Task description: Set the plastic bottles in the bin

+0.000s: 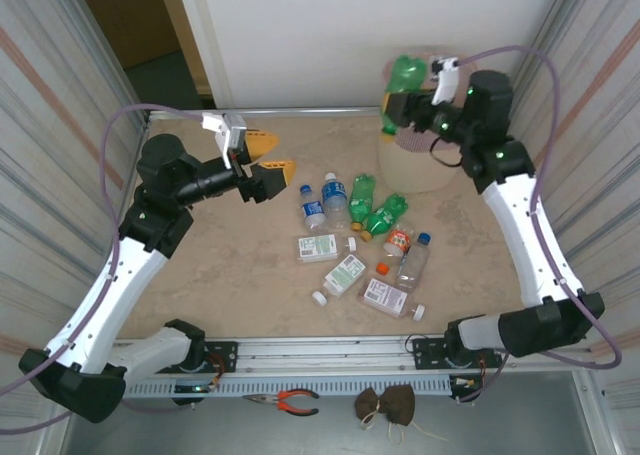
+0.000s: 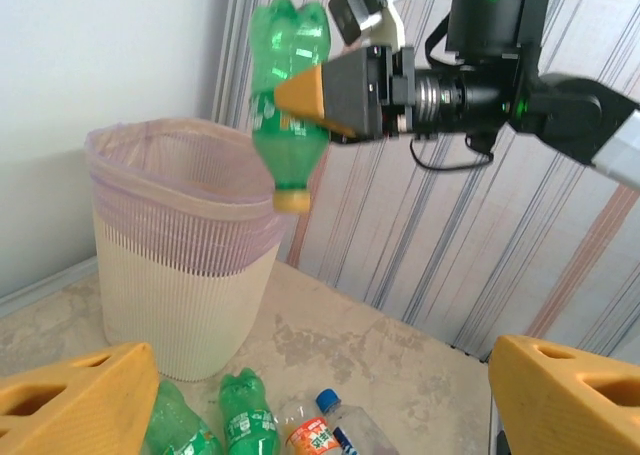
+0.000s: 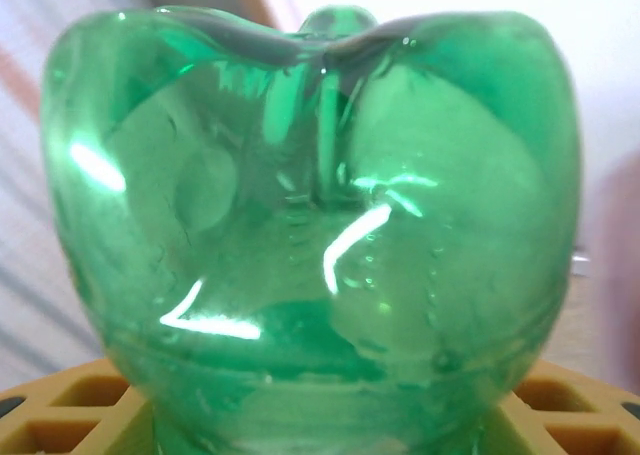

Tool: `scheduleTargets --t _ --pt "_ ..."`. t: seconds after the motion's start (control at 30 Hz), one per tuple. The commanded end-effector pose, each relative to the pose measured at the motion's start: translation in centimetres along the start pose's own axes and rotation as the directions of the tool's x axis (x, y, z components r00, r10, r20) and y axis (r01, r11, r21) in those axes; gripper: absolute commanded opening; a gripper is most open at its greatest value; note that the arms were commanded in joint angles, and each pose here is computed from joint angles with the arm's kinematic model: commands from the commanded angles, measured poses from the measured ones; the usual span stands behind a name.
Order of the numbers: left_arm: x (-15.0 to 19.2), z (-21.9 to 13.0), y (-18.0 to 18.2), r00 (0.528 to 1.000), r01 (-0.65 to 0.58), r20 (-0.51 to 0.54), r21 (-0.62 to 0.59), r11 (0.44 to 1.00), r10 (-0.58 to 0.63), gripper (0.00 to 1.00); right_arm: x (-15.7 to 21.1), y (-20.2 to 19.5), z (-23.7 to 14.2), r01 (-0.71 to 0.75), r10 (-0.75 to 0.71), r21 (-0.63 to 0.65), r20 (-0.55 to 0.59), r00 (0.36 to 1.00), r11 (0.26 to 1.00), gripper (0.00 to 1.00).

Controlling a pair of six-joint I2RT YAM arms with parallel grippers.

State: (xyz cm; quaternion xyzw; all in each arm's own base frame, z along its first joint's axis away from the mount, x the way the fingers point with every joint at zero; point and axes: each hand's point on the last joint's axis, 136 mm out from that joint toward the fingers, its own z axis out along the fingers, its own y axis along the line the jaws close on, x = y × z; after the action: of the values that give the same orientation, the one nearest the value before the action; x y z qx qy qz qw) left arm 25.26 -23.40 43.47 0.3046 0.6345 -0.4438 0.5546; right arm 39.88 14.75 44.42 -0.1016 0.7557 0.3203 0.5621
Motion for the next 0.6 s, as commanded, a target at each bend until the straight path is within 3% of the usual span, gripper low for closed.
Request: scheduleTargets --t 0.0,0.27,0.57 --pt "0.1 -0.6 0.1 1.000 -0.012 0.004 -0.021 1.000 0.012 0.86 -0.9 -3.3 0.2 0.006 -0.003 0.067 -0.041 0.999 0.998 0.55" --pt "0.9 -0.8 0.3 1.000 0.001 -0.010 -0.037 0.999 -0.002 0.85 -1.9 -11.3 3.0 0.048 -0.009 0.244 -0.156 0.988 0.969 0.53" --pt "1.8 -0.7 1.0 0.999 0.013 -0.035 -0.059 0.998 -0.015 0.85 1.8 -15.1 6.1 0.072 0.023 0.276 -0.326 0.945 0.958 0.53"
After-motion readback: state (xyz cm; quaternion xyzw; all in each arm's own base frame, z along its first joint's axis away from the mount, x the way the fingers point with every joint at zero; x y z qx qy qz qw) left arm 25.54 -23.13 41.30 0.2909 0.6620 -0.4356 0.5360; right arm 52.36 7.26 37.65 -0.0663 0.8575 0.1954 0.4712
